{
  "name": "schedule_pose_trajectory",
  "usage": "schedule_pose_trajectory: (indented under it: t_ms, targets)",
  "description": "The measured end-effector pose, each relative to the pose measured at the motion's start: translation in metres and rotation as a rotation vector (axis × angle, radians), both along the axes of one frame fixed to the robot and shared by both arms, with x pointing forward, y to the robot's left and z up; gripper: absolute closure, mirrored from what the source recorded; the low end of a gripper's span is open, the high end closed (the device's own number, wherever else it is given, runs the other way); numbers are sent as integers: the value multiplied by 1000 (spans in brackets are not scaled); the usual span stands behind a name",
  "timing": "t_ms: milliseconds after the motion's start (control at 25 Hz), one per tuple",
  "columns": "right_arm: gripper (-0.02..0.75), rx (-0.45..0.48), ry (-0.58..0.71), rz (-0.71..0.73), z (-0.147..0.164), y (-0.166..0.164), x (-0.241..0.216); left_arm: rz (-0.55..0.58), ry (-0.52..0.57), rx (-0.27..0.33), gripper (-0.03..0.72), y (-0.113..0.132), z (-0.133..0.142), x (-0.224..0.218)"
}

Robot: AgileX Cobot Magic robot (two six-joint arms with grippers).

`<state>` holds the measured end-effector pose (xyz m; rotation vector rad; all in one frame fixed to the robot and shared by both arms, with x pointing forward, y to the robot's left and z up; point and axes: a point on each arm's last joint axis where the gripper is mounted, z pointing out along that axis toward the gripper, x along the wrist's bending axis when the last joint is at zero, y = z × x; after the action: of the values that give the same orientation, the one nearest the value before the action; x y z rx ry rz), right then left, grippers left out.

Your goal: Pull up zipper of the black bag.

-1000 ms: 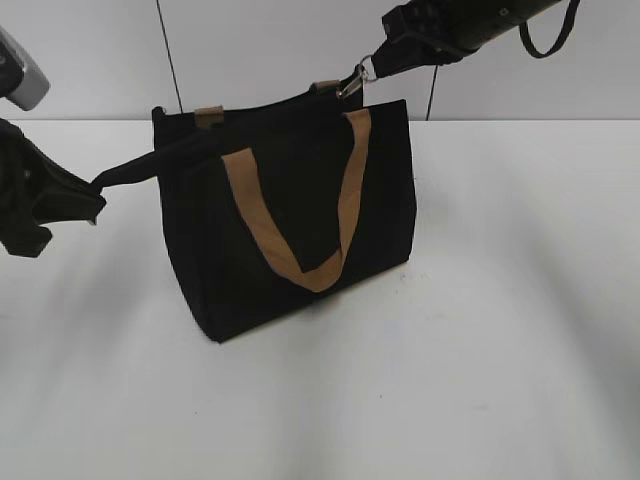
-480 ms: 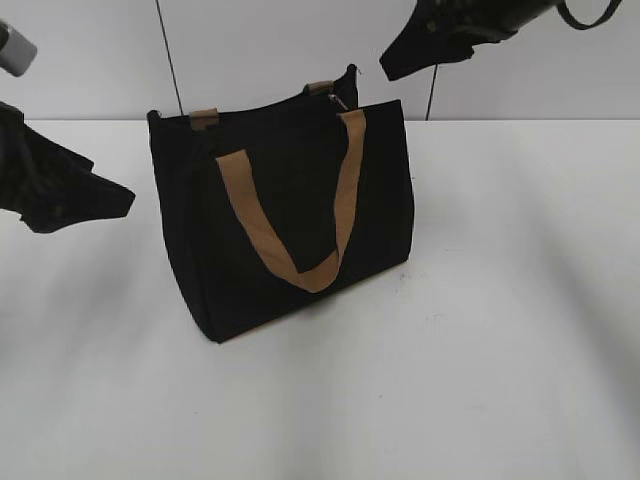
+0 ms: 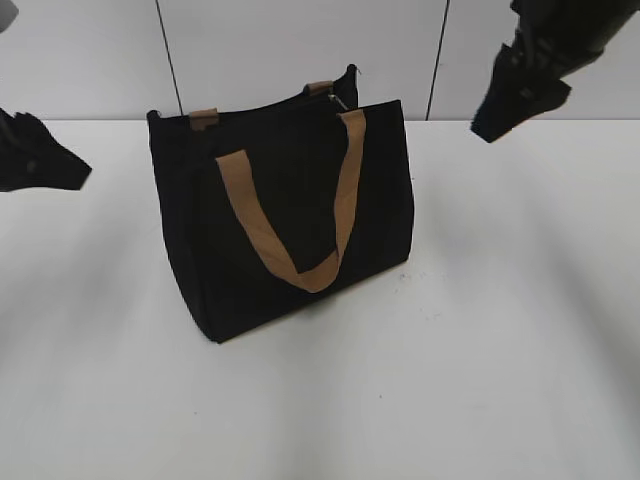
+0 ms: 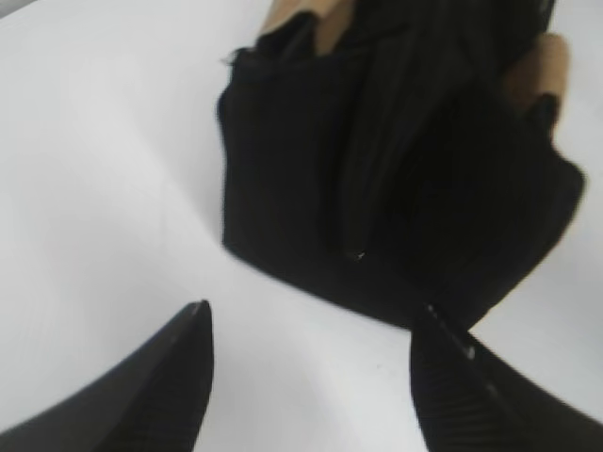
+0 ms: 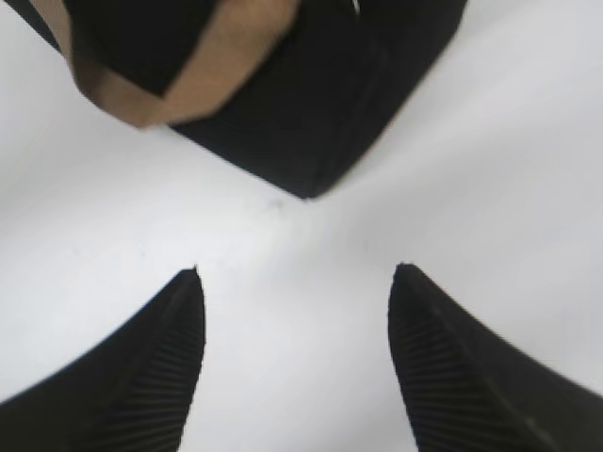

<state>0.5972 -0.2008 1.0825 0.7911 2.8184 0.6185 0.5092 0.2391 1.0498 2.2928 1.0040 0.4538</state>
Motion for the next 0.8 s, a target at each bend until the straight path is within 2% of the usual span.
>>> schedule_pose_trajectory:
  t_ms: [80, 200, 320, 400, 520, 800]
  targets:
    - [260, -102, 29, -88, -4, -11, 0, 91, 21, 64, 221, 9, 13, 5]
    - [260, -190, 46, -271, -5, -23, 2, 261, 56, 92, 224, 19, 32, 9]
    - [260, -206, 63, -450, -5, -30, 2, 374, 81, 64, 224, 22, 49, 10]
    - [260, -194, 76, -532, -2, -31, 0, 431, 104, 33, 224, 23, 58, 9]
    - [260, -163, 69, -598, 8, -36, -5, 474, 150, 18, 224, 23, 63, 6]
    - [260, -23, 32, -729, 45, -73, -23, 499, 258, 44, 225, 25, 60, -3]
